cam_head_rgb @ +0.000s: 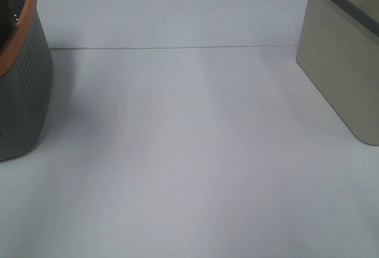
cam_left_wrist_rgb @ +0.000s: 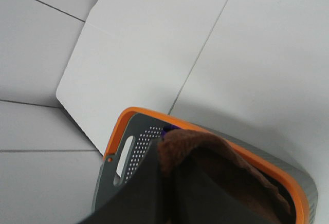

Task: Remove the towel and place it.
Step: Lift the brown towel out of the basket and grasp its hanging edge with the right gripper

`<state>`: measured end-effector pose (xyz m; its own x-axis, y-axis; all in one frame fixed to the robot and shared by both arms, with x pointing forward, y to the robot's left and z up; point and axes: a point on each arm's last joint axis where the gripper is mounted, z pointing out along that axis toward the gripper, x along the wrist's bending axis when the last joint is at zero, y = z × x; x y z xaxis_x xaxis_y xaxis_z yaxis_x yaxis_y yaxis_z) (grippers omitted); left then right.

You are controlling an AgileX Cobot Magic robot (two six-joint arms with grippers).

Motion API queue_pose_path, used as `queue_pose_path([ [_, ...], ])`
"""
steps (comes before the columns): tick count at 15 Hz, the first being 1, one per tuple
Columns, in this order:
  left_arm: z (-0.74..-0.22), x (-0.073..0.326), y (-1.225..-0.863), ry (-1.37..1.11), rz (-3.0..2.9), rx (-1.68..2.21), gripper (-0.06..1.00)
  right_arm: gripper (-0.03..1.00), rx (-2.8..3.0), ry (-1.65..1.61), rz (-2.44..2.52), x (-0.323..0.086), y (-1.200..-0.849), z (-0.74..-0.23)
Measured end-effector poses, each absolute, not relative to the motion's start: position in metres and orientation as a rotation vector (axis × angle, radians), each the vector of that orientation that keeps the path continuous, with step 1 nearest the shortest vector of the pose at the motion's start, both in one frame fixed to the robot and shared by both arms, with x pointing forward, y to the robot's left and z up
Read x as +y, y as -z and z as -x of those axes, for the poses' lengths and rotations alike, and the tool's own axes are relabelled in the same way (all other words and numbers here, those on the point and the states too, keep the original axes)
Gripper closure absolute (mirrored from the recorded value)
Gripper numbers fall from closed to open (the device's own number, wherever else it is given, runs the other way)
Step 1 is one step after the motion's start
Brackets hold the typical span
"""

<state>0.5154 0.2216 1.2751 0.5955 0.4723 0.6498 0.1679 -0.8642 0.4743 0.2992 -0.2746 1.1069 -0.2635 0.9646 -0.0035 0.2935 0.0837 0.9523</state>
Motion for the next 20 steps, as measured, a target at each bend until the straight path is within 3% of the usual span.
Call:
queue_pose_path([
  [9,-0.550,0.140,-1.313,-1.311,-2.269,0.310,0.94,0.21,1.668,-1.253,-1.229,-0.275,-1.109,-0.358],
  [20,-0.603,0.029,-1.224,-1.076,-2.282,0.201,0.94,0.21,1.710,-1.325,-1.211,-0.273,-1.092,-0.419],
])
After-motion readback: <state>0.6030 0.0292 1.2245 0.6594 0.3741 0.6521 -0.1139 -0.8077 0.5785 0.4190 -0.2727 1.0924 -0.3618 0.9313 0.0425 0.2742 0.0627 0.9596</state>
